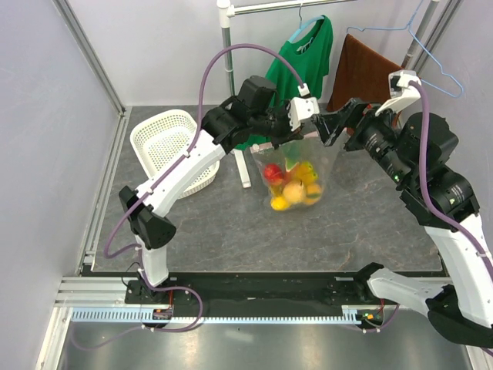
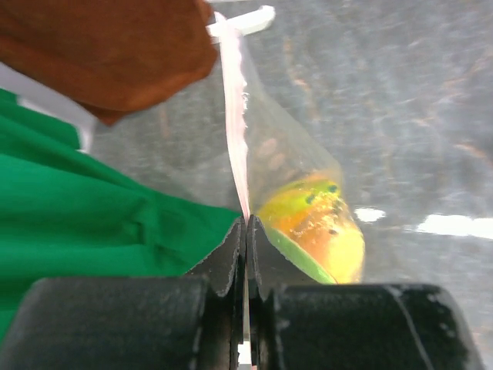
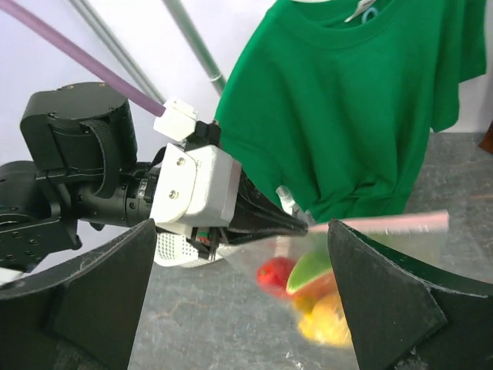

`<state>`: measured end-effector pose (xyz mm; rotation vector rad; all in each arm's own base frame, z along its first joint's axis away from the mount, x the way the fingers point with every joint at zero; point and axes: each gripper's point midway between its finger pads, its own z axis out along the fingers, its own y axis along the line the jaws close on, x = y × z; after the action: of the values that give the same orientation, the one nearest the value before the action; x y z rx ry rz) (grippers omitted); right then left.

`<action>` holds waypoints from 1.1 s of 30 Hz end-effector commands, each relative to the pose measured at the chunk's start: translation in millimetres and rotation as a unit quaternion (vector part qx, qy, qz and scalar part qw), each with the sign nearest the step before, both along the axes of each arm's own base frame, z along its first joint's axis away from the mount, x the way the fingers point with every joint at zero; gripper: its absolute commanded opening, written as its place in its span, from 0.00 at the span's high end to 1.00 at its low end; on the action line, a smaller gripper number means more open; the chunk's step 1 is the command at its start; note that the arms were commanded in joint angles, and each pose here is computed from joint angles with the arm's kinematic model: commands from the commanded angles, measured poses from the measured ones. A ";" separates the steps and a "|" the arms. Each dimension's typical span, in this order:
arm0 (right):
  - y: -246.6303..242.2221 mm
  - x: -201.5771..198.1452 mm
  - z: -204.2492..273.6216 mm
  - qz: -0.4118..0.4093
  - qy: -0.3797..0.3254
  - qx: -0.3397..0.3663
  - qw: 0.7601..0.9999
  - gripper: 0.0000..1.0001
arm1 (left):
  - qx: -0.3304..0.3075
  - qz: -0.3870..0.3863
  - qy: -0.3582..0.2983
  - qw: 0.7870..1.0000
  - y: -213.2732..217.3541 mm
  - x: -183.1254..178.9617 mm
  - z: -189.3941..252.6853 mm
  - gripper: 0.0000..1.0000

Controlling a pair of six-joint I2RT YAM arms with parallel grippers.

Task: Place the food in the zip-top bag and seal the zipper
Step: Zip the zipper food storage bag at the center of the board, then place the zipper food storage bag at the center of the board.

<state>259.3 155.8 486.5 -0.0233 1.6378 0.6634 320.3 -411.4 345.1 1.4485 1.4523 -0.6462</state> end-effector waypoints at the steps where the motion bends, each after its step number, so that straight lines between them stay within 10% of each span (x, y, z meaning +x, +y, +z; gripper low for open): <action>1: -13.1 2.2 24.5 -0.035 -0.016 0.058 0.998 0.02 | -0.036 -0.049 -0.118 0.991 -1.9 10.8 52.2 0.98; 9: -23.5 10.4 29.9 -0.061 -0.013 0.084 0.994 0.02 | 0.000 -0.148 -0.110 0.983 -8.7 -38.0 5.6 0.98; 23: 0.5 -10.5 -65.8 0.055 0.011 -0.060 0.997 0.02 | 0.136 -0.171 0.142 0.965 32.6 -170.1 -190.4 0.96; 27: 6.1 -20.9 -112.1 0.099 0.040 -0.113 0.988 0.02 | 0.116 -0.173 0.167 0.964 31.6 -180.1 -193.5 0.56; 33: 14.7 -44.7 -130.7 0.164 0.056 -0.132 0.976 0.02 | 0.033 -0.116 0.157 0.980 31.5 -162.4 -107.5 0.24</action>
<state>232.6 164.6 351.3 -0.3394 1.8762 0.6503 140.6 -367.4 137.4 1.8853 1.6867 -0.9605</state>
